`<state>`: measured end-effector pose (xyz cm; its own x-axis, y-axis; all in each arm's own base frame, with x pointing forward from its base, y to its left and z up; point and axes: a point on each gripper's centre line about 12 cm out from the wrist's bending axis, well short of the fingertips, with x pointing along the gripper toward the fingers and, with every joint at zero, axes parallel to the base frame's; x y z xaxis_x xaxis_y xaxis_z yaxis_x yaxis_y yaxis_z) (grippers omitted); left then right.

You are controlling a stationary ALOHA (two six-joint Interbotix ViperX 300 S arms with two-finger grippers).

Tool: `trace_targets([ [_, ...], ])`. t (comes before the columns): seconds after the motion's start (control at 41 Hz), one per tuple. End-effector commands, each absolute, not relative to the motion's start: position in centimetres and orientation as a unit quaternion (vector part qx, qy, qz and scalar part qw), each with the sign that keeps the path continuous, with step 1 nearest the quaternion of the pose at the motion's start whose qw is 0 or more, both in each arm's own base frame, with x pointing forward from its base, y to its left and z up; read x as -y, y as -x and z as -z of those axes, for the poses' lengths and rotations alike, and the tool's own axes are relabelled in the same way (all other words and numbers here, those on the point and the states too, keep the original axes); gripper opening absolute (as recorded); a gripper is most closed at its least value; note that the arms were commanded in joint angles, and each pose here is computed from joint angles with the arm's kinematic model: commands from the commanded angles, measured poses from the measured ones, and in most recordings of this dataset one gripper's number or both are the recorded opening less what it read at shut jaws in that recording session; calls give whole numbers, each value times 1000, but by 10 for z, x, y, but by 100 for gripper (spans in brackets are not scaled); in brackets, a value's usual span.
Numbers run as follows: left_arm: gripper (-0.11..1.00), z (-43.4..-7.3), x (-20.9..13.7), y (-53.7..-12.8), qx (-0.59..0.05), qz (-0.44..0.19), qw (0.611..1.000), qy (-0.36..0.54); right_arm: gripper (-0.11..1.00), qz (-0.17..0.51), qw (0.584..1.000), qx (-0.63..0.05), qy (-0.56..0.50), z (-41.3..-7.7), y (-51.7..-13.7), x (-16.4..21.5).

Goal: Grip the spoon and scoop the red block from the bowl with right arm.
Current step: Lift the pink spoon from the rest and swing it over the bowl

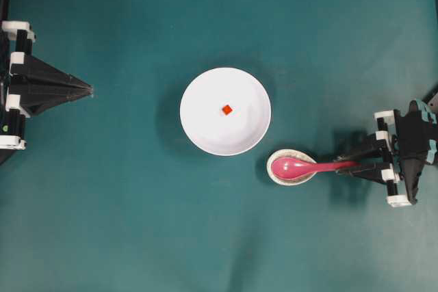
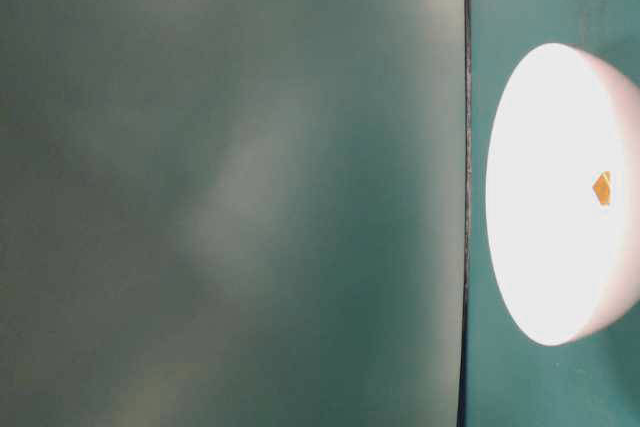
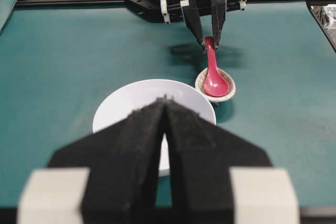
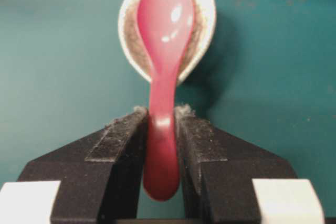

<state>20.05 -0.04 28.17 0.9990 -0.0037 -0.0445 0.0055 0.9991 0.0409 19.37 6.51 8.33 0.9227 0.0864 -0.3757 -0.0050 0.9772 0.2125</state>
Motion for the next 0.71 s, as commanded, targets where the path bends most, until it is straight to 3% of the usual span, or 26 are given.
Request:
trace_targets([
  [0.0,0,-288,1,-203,-15,3,1000,-22,24,-27,976,-190,-102,-85,-195,-67],
  [0.317,0,-289,1,-203,-14,3,1000,-21,24,-31,980,-164,-108,-96,-205,-72],
  [0.536,0,-289,1,-202,-12,3,1000,-21,24,-18,984,-99,-148,-140,-227,-67],
  [0.683,0,-289,1,-202,-12,3,1000,-21,24,23,971,-126,-203,-172,-249,-46],
])
